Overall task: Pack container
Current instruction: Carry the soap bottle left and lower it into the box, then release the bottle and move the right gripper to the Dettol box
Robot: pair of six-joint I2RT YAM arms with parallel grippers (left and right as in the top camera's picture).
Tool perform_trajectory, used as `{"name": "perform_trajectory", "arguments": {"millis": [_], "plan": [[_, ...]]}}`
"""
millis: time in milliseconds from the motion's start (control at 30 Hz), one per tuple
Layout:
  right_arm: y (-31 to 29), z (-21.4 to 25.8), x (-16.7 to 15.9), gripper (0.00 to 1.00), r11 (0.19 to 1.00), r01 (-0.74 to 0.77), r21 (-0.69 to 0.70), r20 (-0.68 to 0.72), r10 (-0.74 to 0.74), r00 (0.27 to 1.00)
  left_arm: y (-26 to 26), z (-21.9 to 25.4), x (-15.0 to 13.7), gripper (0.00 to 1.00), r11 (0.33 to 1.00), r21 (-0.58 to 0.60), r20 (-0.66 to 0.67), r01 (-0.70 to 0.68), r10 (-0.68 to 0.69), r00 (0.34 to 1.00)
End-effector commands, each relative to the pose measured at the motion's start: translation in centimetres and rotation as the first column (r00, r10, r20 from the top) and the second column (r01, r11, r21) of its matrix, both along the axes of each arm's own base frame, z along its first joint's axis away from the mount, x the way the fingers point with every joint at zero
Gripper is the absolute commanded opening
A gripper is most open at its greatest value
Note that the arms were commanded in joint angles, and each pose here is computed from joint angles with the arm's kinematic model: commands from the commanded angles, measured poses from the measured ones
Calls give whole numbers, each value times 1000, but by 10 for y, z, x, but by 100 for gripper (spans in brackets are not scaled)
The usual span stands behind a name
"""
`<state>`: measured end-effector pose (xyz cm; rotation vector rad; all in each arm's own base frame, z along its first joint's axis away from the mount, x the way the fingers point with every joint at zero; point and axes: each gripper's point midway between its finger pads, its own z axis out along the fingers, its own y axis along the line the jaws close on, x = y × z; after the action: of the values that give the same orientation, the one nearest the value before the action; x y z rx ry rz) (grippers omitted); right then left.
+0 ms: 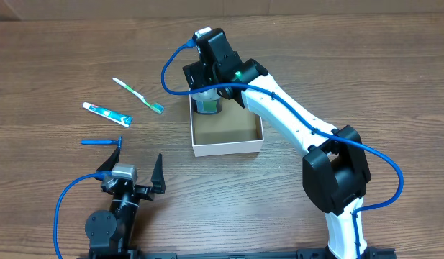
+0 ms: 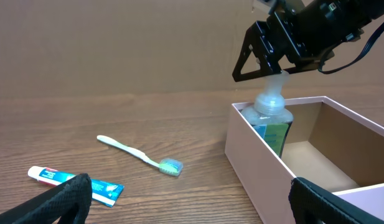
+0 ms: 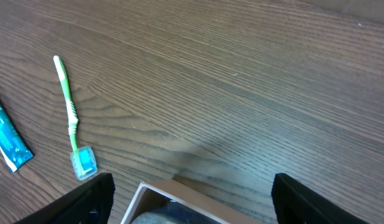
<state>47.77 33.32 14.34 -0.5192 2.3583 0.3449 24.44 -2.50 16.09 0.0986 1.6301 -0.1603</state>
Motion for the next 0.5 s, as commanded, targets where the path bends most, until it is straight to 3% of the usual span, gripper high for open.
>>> {"name": "perform_trajectory", "arguments": {"millis": [0,200,233,467], "plan": [[4,29,6,83,999,1,35,54,-3,999,1,0,0,100,1000,-17,1,-2,2,1000],[0,89,7,94,998,6,67,99,-13,995,1,0,0,100,1000,-17,1,-2,2,1000],[-3,101,7,100,997,11,70,102,-18,995,1,0,0,100,1000,-17,1,-2,2,1000],[-99,181,-5,100,957,268,108,-17,-268,963,1,0,0,100,1000,-17,1,-2,2,1000]]}}
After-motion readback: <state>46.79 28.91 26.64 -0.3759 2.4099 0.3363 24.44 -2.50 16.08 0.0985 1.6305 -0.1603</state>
